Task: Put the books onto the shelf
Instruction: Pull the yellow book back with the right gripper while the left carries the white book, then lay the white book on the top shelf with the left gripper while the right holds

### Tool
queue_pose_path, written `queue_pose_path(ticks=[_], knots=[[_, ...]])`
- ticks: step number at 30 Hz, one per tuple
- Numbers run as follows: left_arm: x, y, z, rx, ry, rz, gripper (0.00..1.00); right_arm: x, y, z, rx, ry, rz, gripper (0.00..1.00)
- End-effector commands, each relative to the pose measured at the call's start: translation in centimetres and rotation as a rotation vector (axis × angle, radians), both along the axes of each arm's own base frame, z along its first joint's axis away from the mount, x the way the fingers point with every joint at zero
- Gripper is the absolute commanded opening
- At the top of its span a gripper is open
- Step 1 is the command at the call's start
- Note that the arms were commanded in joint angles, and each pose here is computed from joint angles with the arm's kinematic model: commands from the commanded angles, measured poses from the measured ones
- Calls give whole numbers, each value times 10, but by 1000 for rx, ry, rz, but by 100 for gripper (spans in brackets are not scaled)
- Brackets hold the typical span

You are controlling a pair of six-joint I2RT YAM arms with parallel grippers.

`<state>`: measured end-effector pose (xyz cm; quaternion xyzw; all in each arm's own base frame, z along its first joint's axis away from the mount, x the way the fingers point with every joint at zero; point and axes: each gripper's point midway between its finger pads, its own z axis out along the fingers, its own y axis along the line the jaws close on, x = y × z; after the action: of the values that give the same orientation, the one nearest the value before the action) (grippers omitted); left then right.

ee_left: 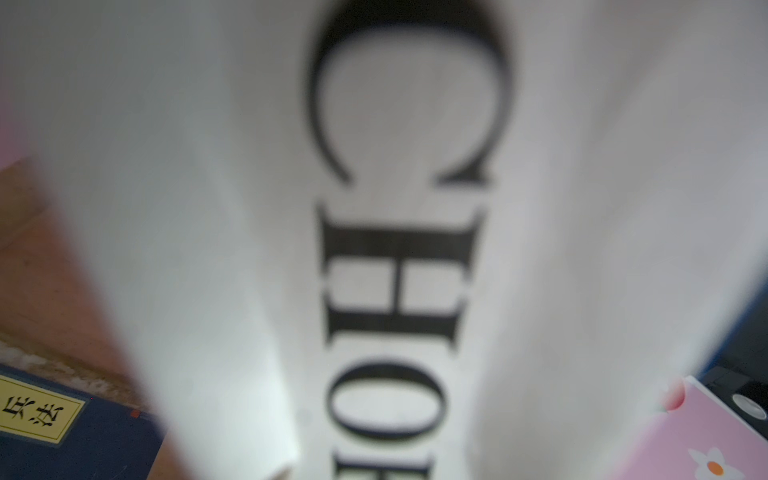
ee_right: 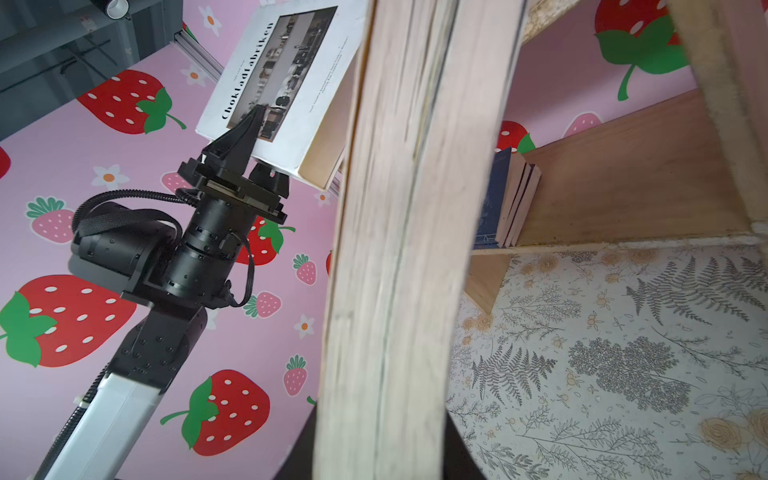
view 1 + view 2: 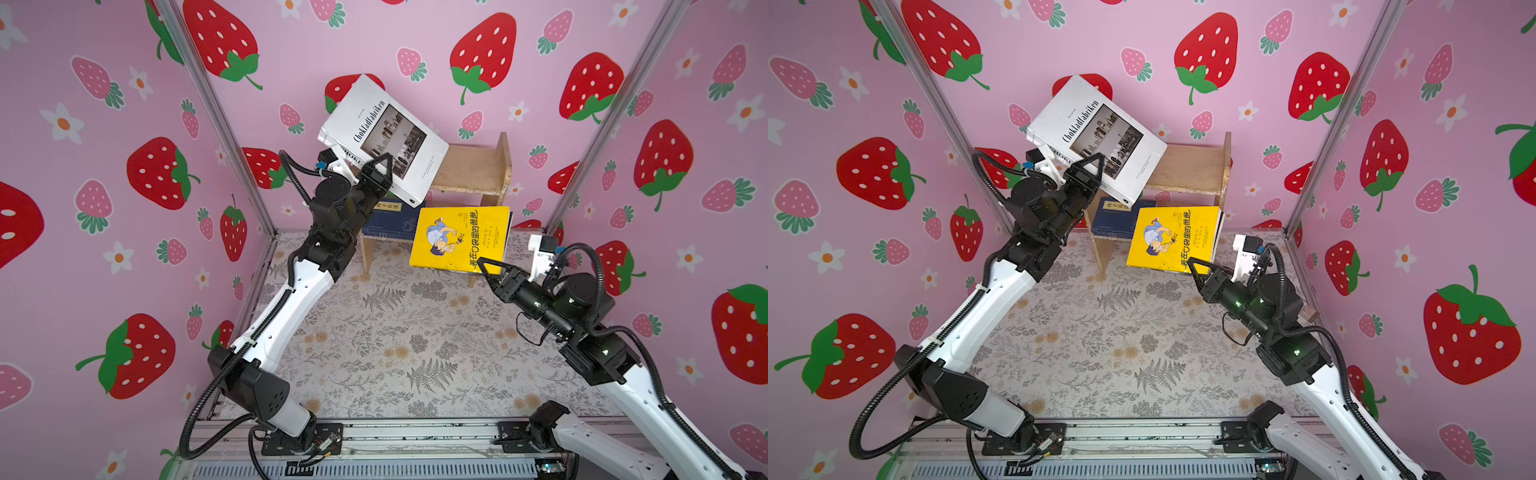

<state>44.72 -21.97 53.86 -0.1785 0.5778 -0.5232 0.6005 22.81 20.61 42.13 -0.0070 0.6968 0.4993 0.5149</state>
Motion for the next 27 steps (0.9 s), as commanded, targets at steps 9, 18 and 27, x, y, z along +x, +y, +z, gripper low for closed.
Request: queue_pose_path(ticks=[9, 18, 27], knots=[[45, -11, 24, -332, -17, 109, 5, -26, -45, 80, 150, -239, -116, 0], [53, -31, 5, -368, 41, 145, 33, -30, -57, 85, 142, -262, -157, 0], [48, -18, -2, -349, 100, 211, 76, -33, -62, 87, 147, -271, -173, 0]])
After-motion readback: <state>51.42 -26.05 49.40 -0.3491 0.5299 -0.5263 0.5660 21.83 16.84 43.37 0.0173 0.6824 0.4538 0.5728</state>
